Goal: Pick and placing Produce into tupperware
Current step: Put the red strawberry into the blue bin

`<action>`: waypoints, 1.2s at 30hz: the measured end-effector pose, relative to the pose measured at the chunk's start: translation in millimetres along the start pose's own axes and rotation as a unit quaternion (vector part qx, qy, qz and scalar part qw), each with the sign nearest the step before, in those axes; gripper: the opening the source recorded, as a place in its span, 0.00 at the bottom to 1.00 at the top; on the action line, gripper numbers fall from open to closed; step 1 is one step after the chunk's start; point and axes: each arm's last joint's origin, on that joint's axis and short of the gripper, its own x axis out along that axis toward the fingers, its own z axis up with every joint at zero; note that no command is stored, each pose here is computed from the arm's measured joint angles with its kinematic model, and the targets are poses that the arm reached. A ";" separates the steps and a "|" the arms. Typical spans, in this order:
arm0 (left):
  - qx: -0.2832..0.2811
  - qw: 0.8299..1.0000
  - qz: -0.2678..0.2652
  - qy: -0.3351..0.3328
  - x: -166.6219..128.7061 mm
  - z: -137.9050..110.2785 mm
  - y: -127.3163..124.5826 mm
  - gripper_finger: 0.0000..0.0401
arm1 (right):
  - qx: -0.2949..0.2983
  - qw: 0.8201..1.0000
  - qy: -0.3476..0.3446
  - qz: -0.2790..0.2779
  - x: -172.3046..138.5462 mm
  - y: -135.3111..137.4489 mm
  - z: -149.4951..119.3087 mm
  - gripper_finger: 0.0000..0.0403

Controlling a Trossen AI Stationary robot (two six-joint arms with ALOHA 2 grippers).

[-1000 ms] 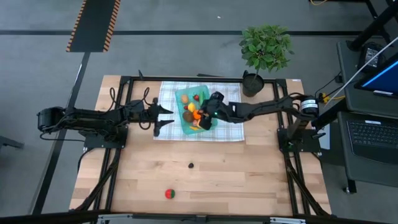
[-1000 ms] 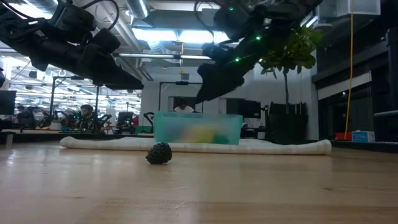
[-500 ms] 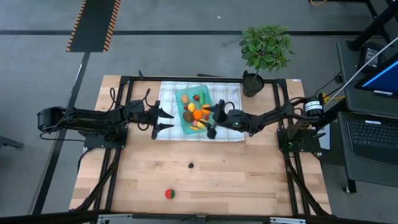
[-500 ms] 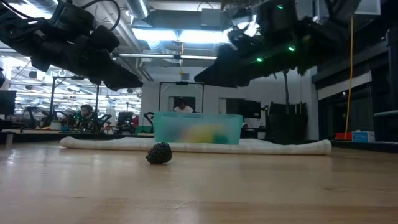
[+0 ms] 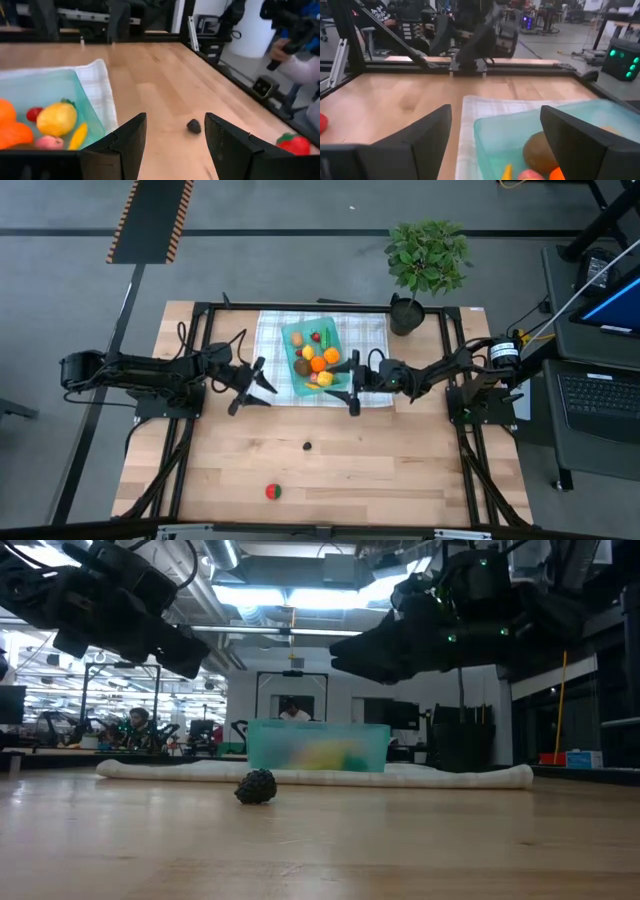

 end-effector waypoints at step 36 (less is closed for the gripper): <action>-0.095 0.995 0.006 0.031 20.5 -1.9 -38.9 0.48 | -0.021 1.000 -0.013 0.012 0.2 8.2 2.9 0.76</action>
